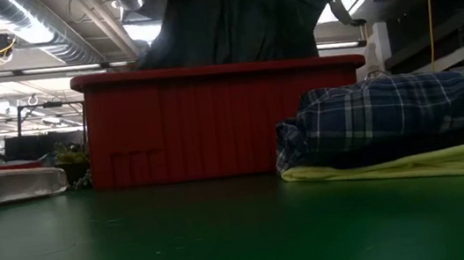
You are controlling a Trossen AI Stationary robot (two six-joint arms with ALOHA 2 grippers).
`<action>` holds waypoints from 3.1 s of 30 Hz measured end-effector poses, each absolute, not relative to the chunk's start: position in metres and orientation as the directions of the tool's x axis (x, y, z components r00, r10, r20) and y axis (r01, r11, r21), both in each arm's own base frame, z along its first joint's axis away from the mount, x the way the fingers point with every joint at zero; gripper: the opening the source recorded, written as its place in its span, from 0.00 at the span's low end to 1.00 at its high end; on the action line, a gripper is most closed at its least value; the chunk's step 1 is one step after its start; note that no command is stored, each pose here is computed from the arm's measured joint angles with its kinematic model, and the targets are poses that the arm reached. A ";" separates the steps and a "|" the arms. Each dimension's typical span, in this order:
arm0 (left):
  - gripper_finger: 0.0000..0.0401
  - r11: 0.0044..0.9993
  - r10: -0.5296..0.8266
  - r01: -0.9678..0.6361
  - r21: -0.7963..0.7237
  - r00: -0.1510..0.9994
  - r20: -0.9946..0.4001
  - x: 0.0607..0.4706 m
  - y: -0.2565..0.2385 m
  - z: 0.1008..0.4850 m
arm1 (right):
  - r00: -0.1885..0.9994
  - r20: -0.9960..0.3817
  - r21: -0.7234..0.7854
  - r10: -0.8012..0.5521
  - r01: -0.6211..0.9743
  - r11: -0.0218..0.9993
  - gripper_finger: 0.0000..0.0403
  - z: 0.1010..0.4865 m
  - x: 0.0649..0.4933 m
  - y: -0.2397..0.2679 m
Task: Fold Laundry from Bin
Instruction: Fold the blue pants on top of the blue shirt
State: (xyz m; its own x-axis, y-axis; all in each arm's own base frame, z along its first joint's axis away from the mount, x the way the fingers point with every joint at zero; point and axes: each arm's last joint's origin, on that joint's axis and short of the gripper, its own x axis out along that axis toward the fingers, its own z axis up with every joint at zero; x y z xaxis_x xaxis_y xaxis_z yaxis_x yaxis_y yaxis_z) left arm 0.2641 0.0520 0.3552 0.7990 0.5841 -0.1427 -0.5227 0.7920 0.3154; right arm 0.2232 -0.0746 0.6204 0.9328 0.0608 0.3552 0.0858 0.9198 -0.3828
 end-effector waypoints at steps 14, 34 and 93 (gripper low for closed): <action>0.01 0.963 0.214 -0.234 0.131 0.965 0.150 0.191 -0.007 0.418 | 0.845 0.535 -0.498 0.003 0.313 0.809 0.02 0.641 0.203 -0.070; 0.01 0.978 -0.202 0.204 -0.030 0.977 0.064 0.191 -0.053 0.408 | 0.888 0.399 -0.528 -0.228 0.426 0.735 0.02 0.622 0.220 -0.083; 0.02 0.972 0.225 -0.186 0.145 0.916 -0.334 0.236 -0.048 0.348 | 0.517 -0.552 -0.696 -0.654 0.147 0.703 0.50 0.454 0.323 -0.211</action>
